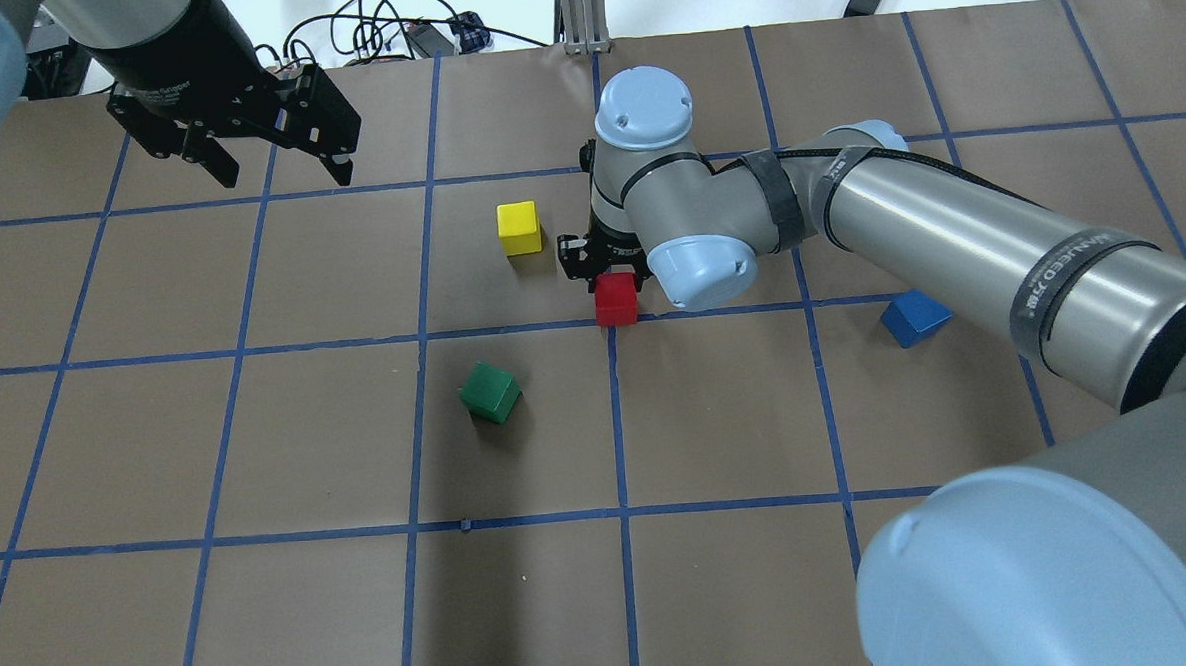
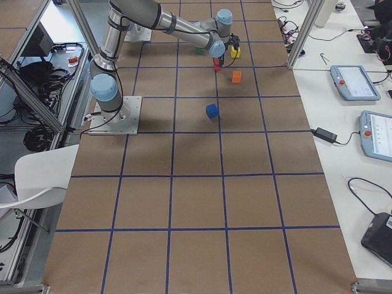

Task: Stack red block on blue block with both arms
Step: 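Close the right gripper on the red cube, then carry the red cube with the right gripper above the blue cube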

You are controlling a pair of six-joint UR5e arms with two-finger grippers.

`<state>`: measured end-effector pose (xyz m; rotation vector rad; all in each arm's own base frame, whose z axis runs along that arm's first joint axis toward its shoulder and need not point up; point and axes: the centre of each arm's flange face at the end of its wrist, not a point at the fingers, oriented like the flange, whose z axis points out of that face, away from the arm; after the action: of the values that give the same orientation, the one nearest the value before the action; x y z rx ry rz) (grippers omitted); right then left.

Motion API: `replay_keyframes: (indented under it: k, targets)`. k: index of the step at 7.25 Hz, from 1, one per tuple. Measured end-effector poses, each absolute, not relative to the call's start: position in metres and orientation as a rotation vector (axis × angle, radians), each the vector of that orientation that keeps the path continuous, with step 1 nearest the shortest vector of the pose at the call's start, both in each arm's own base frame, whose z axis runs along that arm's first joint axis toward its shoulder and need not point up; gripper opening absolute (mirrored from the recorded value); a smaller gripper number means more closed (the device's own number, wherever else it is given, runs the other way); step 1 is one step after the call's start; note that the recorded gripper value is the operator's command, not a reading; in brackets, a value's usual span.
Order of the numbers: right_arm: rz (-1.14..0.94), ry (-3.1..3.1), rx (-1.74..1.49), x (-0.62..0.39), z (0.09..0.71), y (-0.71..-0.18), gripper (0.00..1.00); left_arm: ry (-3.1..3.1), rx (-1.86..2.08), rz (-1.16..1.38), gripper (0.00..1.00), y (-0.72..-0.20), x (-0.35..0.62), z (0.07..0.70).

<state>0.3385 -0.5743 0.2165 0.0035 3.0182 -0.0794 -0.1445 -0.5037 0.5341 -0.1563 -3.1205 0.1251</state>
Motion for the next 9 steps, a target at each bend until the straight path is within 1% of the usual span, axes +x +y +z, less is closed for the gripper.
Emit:
replay_keyframes:
  k: [3, 6, 7, 9]
  targets:
    - [-0.096, 3.02, 0.086, 0.294, 0.267, -0.582, 0.0, -3.152, -0.157, 0.139, 1.0, -0.505, -0.142, 0.534]
    - [0.037, 3.057, 0.013, 0.173, 0.327, -0.58, 0.0, -3.153, -0.163, 0.16, 1.0, -0.511, -0.145, 0.527]
    - [0.089, 3.085, -0.044, 0.122, 0.337, -0.576, 0.0, -3.151, -0.164, 0.163, 1.0, -0.511, -0.145, 0.527]
    - [0.171, 3.097, -0.191, 0.037, 0.325, -0.564, 0.0, -3.132, -0.169, 0.167, 1.0, -0.511, -0.147, 0.526]
